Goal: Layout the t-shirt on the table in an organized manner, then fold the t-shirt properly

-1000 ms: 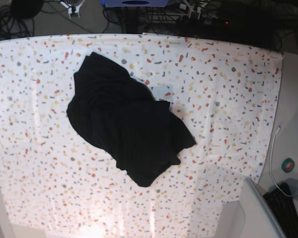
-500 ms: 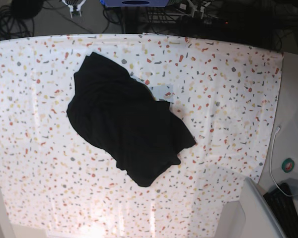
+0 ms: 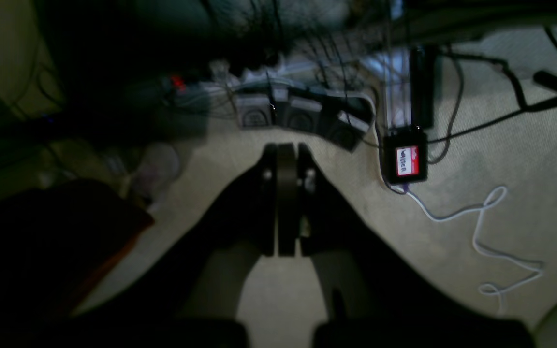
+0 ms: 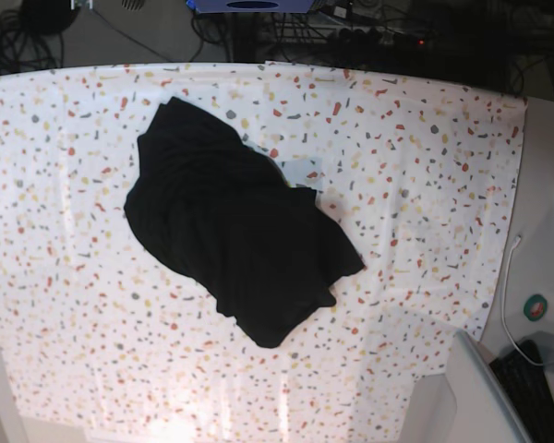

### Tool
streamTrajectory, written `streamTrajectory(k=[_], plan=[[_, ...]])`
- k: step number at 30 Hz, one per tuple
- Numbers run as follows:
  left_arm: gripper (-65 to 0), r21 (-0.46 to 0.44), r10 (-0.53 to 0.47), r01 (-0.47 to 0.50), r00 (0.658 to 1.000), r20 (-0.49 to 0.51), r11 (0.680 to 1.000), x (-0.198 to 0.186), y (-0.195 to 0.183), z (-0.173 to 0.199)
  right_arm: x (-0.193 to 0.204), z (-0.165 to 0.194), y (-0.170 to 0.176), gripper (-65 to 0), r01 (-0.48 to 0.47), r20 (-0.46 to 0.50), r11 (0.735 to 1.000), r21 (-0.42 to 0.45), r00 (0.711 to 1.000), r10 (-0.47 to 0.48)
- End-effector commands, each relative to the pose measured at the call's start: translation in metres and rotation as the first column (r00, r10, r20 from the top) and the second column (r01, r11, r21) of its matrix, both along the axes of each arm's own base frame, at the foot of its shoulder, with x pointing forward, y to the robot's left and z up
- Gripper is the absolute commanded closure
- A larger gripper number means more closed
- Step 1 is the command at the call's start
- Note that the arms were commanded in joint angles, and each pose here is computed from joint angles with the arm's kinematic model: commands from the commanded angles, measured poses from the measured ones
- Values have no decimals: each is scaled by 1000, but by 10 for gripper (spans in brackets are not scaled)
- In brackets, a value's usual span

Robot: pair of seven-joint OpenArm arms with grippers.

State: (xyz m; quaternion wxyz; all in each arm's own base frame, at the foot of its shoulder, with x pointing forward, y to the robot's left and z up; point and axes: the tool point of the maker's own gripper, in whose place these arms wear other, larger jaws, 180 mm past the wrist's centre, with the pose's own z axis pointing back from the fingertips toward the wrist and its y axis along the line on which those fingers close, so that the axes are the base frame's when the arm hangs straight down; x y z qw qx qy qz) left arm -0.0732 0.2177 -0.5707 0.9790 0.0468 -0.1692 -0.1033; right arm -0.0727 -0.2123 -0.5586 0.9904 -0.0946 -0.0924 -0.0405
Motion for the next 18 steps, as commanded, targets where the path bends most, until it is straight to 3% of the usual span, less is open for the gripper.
streamTrajectory(k=[1,5,8,11,13,18], plan=[[0,8,-15,15,1000,-10,1000,-15,5,12,-13,13,-8,0,-3,-7,1000,-20,1000,3],[0,8,73,-75,992,103,997,-1,25,60,13,47,-12,0,-26,52,999,-42,998,28],[0,-18,170,-170,962,214,985,24,44,101,42,68,-18,0,-27,112,997,-68,993,34],[0,-64,208,-198,926,313,978,54,47,135,75,83,-18,0,-35,190,996,-77,981,49],[0,-101,225,-202,895,384,974,78,41,156,99,96,-17,0,-45,256,995,-86,964,66],[0,-186,241,-164,803,545,969,144,24,195,191,139,9,0,-96,462,993,-75,879,120]])
